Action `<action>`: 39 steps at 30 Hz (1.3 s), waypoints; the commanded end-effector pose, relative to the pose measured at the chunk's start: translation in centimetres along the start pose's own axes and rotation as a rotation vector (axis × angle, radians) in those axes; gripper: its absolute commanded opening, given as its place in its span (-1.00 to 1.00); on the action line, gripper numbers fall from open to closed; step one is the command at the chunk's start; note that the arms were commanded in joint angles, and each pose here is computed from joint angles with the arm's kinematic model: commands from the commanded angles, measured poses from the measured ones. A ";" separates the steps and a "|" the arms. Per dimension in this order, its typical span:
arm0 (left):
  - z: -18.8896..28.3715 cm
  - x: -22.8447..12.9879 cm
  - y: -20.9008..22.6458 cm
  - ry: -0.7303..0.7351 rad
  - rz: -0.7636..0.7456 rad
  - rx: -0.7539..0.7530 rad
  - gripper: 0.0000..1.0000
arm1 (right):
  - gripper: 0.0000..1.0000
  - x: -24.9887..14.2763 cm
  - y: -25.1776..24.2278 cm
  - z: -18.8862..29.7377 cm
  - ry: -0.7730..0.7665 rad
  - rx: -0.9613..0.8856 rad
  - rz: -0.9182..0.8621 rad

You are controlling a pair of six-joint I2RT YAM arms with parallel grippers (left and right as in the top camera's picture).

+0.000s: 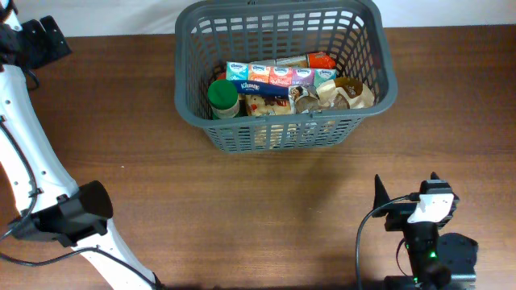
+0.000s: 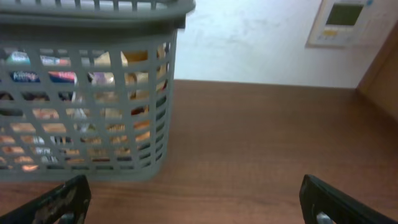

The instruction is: Pack container

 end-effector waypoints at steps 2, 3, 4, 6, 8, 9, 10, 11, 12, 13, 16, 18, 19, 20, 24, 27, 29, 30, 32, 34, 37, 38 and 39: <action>-0.6 -0.1 0.1 0.014 0.007 0.001 0.98 | 0.97 -4.1 0.4 -1.4 0.027 0.005 -0.010; -0.6 -0.1 0.1 0.014 0.007 0.001 0.98 | 0.97 -5.4 0.6 -1.8 0.049 0.007 -0.011; -0.6 -0.1 0.1 0.014 0.007 0.001 0.99 | 0.98 -6.7 0.7 -2.2 0.071 0.009 -0.012; -0.6 -0.1 0.1 0.014 0.007 0.001 0.99 | 0.97 -6.2 0.7 -2.3 0.040 0.006 -0.010; -0.6 -0.1 0.1 0.014 0.007 0.001 0.99 | 0.98 -6.0 0.6 -2.4 0.021 0.004 -0.010; -0.6 -0.1 0.1 0.014 0.007 0.001 0.99 | 0.97 -6.0 0.6 -2.5 0.014 0.003 -0.010; -0.6 -0.1 0.1 0.014 0.007 0.001 0.99 | 0.98 -5.9 0.6 -2.5 0.010 0.003 -0.010; -0.6 -0.1 0.1 0.014 0.007 0.001 0.99 | 0.97 -5.9 0.6 -2.5 0.010 0.003 -0.010; -0.6 -0.1 0.1 0.014 0.007 0.001 0.98 | 0.97 -5.9 0.6 -2.5 0.010 0.003 -0.010; -0.6 -0.1 0.1 0.014 0.007 0.001 0.99 | 0.97 -5.9 0.6 -2.5 0.010 0.003 -0.010; -0.6 -0.1 0.1 0.014 0.007 0.001 0.99 | 0.97 -5.9 0.6 -2.5 0.010 0.003 -0.010; -0.6 -0.1 0.1 0.014 0.007 0.001 0.99 | 0.97 -5.9 0.6 -2.5 0.011 0.003 -0.010; -0.6 -0.1 0.1 0.014 0.007 0.001 0.99 | 0.97 -5.9 0.6 -2.5 0.011 0.003 -0.010; -0.6 -0.1 0.1 0.014 0.007 0.001 0.99 | 0.97 -5.9 0.6 -2.5 0.011 0.003 -0.010; -0.6 -0.1 0.1 0.014 0.007 0.001 0.99 | 0.97 -5.9 0.6 -2.5 0.011 0.003 -0.010; -0.6 -0.1 0.1 0.014 0.007 0.001 0.99 | 0.97 -6.0 0.6 -2.5 0.011 0.003 -0.010; -0.6 -0.1 0.1 0.014 0.007 0.001 0.99 | 0.97 -6.0 0.6 -2.5 0.011 0.003 -0.010; -0.6 -0.1 0.1 0.014 0.007 0.001 0.99 | 0.98 -5.9 0.6 -2.5 0.011 0.003 -0.010; -0.7 -0.1 0.0 0.015 0.005 0.000 0.99 | 0.97 -6.0 0.6 -2.5 0.011 0.003 -0.010; 0.6 0.0 0.0 -0.008 0.006 -0.005 0.99 | 0.97 -6.0 0.6 -2.5 0.011 0.003 -0.010; 5.0 -0.9 -1.5 -0.052 -0.026 -0.045 0.99 | 0.97 -6.0 0.6 -2.5 0.011 0.003 -0.010; 6.4 -1.6 -2.0 -0.054 -0.041 -0.059 0.99 | 0.97 -6.0 0.6 -2.5 0.011 0.003 -0.010; 7.5 -2.3 -2.5 -0.055 -0.054 -0.072 0.99 | 0.97 -6.0 0.6 -2.5 0.011 0.003 -0.010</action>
Point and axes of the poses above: each gripper's point midway between its finger pads, its own z axis back along the fingers, its own y axis along the line the jaws close on, x = y × z, the point moved 6 cm from there along z, back along the fingers, and after that the axes turned 4 degrees about z, right-handed, at the moved point
